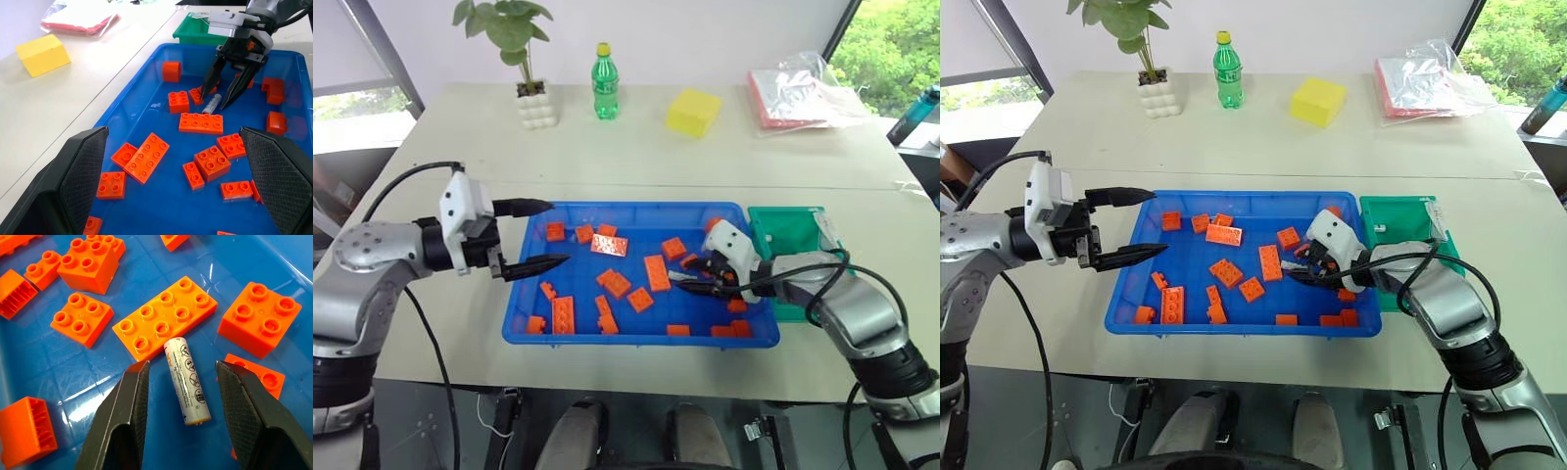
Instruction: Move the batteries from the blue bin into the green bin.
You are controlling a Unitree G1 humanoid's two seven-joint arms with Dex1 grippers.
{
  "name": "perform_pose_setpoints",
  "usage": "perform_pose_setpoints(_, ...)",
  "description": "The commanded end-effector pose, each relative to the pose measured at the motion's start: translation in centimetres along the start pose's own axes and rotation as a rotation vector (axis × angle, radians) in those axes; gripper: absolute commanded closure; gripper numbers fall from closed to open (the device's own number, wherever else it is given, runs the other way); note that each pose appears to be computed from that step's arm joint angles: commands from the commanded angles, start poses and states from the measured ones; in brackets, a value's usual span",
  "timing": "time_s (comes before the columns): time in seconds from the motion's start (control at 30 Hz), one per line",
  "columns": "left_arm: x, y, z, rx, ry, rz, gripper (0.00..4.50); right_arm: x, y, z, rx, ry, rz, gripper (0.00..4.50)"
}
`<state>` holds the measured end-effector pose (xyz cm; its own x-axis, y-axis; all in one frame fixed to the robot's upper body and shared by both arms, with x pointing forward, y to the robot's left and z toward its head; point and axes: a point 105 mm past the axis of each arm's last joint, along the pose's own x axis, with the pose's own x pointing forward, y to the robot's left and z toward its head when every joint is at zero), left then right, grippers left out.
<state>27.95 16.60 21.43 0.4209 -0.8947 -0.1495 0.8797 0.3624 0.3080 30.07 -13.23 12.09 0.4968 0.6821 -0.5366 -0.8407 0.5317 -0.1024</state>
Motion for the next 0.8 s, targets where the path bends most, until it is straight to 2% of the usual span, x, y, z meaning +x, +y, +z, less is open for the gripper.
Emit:
perform_pose_setpoints(0.03,0.1,0.1,0.8,0.040,-0.013,-0.003,0.00,-2.2,0.4,3.2,-0.057,-0.080,-0.014,2.28)
perform_pose_setpoints(0.27,0.3,0.1,0.7,0.039,-0.021,-0.007,0.00,-2.9,1.4,2.5,-0.057,-0.048,0.001,2.28)
perform_pose_setpoints(0.8,0.5,0.1,1.1,0.049,-0.027,-0.016,0.00,0.7,0.7,-0.2,-0.076,0.042,0.013,2.28)
